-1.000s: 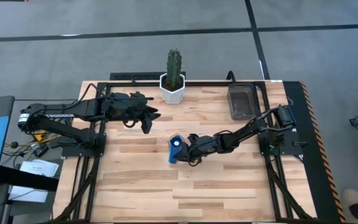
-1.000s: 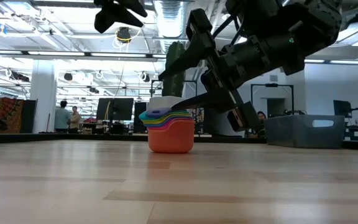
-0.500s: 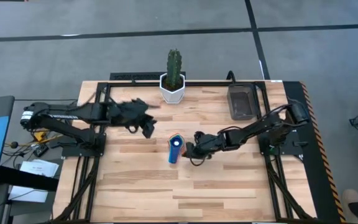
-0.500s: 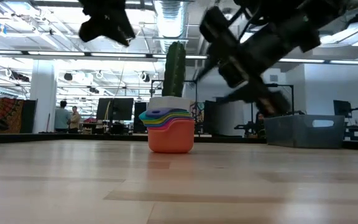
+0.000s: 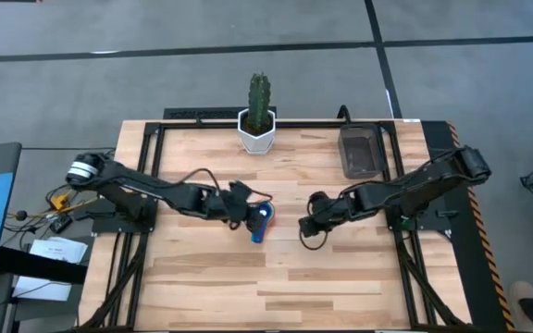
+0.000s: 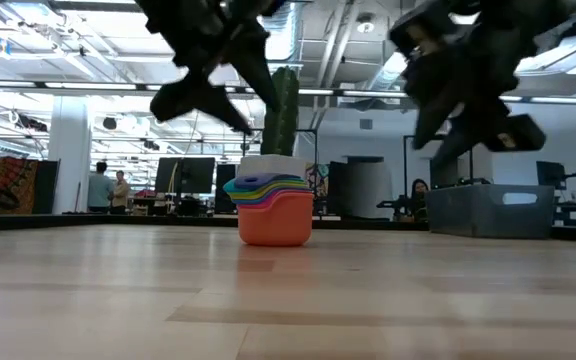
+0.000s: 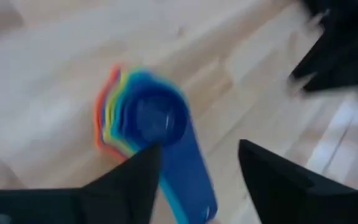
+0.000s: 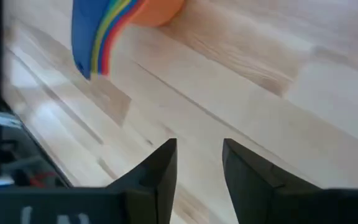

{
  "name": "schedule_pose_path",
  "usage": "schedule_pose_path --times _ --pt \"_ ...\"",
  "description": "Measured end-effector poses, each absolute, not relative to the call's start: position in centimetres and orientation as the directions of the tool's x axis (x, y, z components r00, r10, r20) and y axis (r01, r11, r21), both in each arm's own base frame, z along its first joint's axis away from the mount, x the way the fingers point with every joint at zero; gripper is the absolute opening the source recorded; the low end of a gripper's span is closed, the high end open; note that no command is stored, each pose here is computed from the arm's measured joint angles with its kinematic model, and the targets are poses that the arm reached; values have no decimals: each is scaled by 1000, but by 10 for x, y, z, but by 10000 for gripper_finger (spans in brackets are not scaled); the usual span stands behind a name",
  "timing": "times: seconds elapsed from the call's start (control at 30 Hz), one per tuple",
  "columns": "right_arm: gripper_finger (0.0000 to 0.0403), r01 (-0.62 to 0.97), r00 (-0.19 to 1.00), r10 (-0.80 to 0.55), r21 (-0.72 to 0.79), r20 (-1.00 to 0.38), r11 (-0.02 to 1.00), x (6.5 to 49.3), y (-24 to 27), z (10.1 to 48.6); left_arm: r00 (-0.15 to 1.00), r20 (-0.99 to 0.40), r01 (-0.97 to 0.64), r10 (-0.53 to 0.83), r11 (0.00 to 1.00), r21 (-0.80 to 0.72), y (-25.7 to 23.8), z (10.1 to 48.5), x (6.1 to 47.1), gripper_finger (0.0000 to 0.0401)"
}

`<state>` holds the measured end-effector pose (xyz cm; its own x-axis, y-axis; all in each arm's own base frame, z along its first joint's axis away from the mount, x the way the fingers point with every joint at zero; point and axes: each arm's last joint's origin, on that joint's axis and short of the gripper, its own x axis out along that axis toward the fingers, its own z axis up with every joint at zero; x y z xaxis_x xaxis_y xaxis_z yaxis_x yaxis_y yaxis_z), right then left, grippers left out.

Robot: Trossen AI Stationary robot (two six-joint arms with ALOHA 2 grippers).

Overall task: Nest measuring cups in basket
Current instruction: Put the stacked measuring cups into the black bin

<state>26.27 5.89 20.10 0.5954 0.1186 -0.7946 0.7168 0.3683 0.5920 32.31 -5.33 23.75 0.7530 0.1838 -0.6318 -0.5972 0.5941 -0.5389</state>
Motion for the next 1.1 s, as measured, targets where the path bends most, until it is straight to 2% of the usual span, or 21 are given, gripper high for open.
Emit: schedule_pose_path --times 0.2,0.37,0.53,0.77,0.9,1.1 --pt "187 762 496 44 460 -867 456 230 60 214 745 -656 -609 121 524 -596 -62 221 333 302" --pt "222 766 453 14 397 -892 506 215 61 219 734 -665 -638 142 481 -602 -73 219 328 341" --pt "247 756 434 4 367 -901 543 208 64 220 712 -680 -671 172 449 -589 -80 217 324 336" --pt "250 741 416 12 347 -909 575 204 71 219 733 -653 -660 189 431 -615 -86 216 326 308" --pt "250 738 414 21 349 -910 578 202 76 219 714 -670 -677 203 444 -587 -91 222 330 293" --pt "250 734 414 31 354 -910 580 200 81 219 628 -735 -742 254 479 -469 -93 227 334 289"
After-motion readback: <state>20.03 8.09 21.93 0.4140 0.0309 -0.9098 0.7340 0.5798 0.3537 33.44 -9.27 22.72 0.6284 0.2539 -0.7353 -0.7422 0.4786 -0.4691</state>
